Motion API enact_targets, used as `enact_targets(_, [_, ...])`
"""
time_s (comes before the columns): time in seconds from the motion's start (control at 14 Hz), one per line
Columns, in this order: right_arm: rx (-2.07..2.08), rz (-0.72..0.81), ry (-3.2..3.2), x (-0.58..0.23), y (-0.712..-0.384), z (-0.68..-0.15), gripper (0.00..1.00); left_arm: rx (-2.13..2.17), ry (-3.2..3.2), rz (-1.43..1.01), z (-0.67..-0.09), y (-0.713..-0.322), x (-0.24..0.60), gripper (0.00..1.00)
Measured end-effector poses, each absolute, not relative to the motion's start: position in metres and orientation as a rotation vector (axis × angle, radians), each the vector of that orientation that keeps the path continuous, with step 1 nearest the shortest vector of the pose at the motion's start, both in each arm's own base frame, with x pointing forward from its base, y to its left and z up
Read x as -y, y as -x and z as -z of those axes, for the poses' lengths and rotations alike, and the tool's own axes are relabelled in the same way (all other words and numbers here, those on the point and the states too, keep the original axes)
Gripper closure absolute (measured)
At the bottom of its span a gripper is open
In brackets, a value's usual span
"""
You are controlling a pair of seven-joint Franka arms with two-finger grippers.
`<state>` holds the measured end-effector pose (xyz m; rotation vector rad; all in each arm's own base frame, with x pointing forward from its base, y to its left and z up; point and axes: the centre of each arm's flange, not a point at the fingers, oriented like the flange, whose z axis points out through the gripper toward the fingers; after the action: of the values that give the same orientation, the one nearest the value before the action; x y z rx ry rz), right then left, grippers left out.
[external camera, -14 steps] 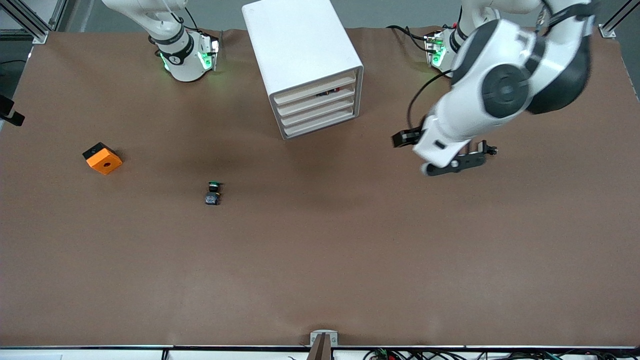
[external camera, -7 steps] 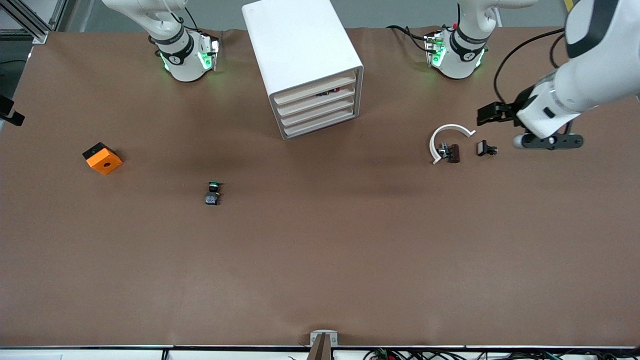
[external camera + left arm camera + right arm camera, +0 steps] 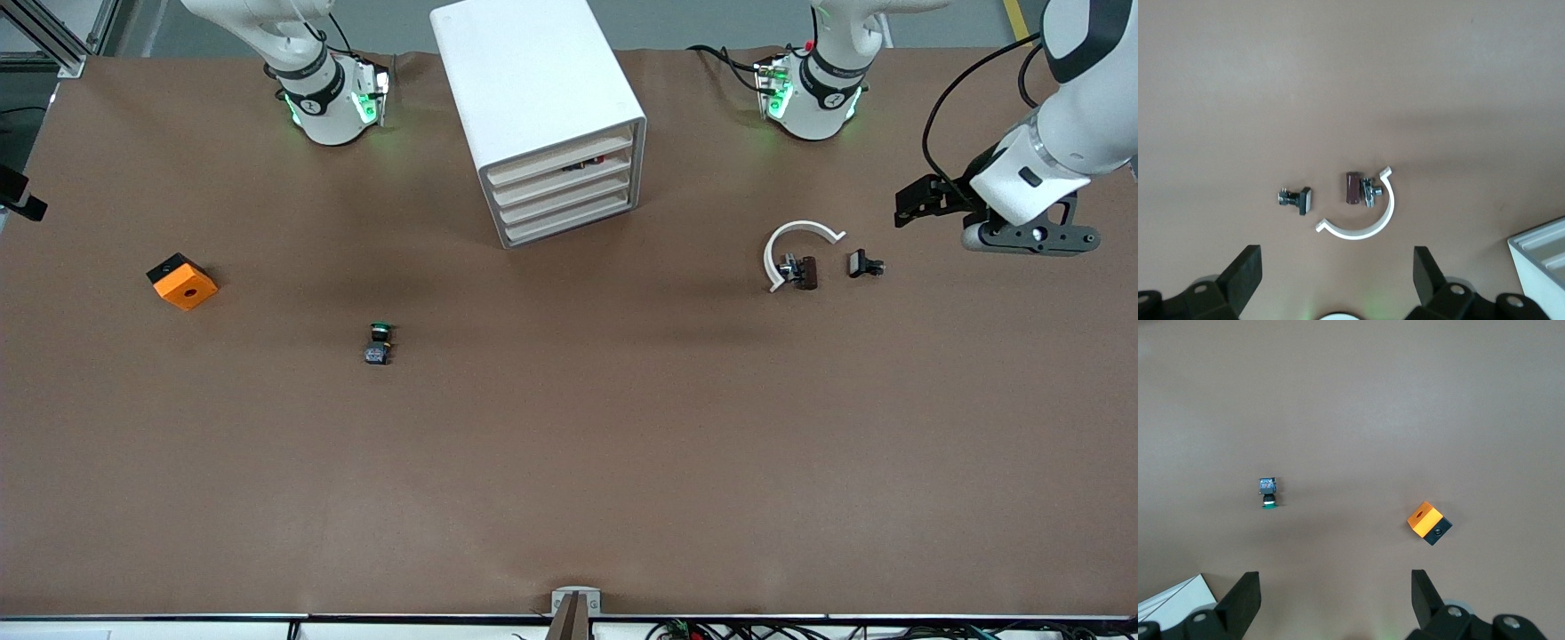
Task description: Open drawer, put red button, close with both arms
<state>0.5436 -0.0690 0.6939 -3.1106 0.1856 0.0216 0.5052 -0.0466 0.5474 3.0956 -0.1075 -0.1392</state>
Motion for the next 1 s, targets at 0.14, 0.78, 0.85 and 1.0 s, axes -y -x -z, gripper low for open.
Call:
enact_targets(0.14, [-0.183, -0.019, 3.109, 0.068, -0.539, -0.696, 0.00, 0.111, -3.098, 0.085, -0.565, -0.503, 0.047, 0.00])
enact_targets(0.78, [-0.144, -0.027, 3.101, 0.055, -0.518, -0.695, 0.00, 0.131, -3.101, 0.033, -0.622, -0.494, 0.057, 0.00])
enact_targets(0.85, [-0.143, -0.020, 3.101, 0.055, -0.519, -0.695, 0.00, 0.123, -3.102, 0.034, -0.622, -0.494, 0.057, 0.00])
enact_targets(1.0, [-0.144, -0.008, 3.102, 0.056, -0.520, -0.696, 0.00, 0.079, -3.104, 0.035, -0.624, -0.494, 0.057, 0.00])
